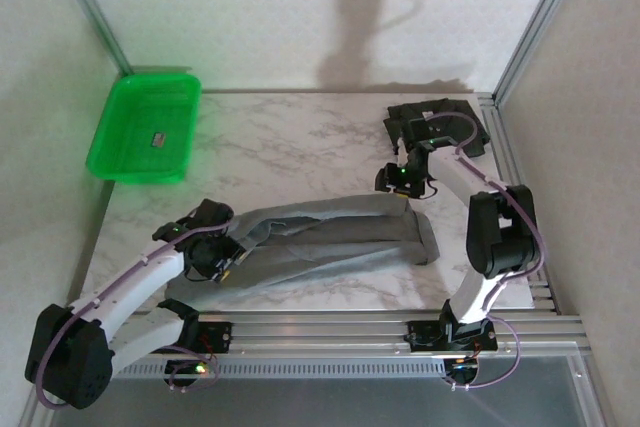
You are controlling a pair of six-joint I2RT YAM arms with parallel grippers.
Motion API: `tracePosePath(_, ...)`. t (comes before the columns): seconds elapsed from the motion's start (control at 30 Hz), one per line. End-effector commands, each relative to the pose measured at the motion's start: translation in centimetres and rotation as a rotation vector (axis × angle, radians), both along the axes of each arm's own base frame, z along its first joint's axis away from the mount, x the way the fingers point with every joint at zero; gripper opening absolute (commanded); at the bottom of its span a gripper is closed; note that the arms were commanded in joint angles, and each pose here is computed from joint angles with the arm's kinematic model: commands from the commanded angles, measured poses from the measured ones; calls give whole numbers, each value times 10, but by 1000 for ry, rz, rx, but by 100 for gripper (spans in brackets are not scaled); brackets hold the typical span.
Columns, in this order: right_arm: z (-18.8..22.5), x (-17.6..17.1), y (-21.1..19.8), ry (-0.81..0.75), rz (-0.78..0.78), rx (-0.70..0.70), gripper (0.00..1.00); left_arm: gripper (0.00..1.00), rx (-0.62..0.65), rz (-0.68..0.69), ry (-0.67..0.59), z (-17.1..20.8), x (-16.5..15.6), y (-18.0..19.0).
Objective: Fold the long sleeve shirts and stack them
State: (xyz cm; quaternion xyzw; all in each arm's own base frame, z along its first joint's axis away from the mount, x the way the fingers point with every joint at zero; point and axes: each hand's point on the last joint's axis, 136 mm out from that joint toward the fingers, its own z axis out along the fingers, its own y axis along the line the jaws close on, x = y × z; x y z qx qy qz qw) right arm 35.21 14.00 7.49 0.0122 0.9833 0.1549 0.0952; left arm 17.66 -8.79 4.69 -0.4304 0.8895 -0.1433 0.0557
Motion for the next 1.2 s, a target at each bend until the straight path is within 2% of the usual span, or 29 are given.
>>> tracePosePath(0.0,1,5,11,2,42,33,55,50,12,58,-21,-11,4,4)
tracePosePath(0.1,-1,6,14,15,60,47,55,48,-5,75,-31,-16,6,3)
tracePosePath(0.23,5,0,31,11,114,125,53,47,38,80,-38,-18,8,10)
tracePosePath(0.43,-5,-48,35,142,161,138,52,45,-8,142,-134,-5,31,4)
tracePosePath(0.67,-27,-94,24,289,131,122,50,42,-4,128,-76,-19,15,6)
tracePosePath(0.9,-45,-109,21,373,131,113,48,39,16,122,-53,-25,10,9)
tracePosePath(1.17,-60,-117,17,434,116,84,43,31,7,149,-131,-13,28,8)
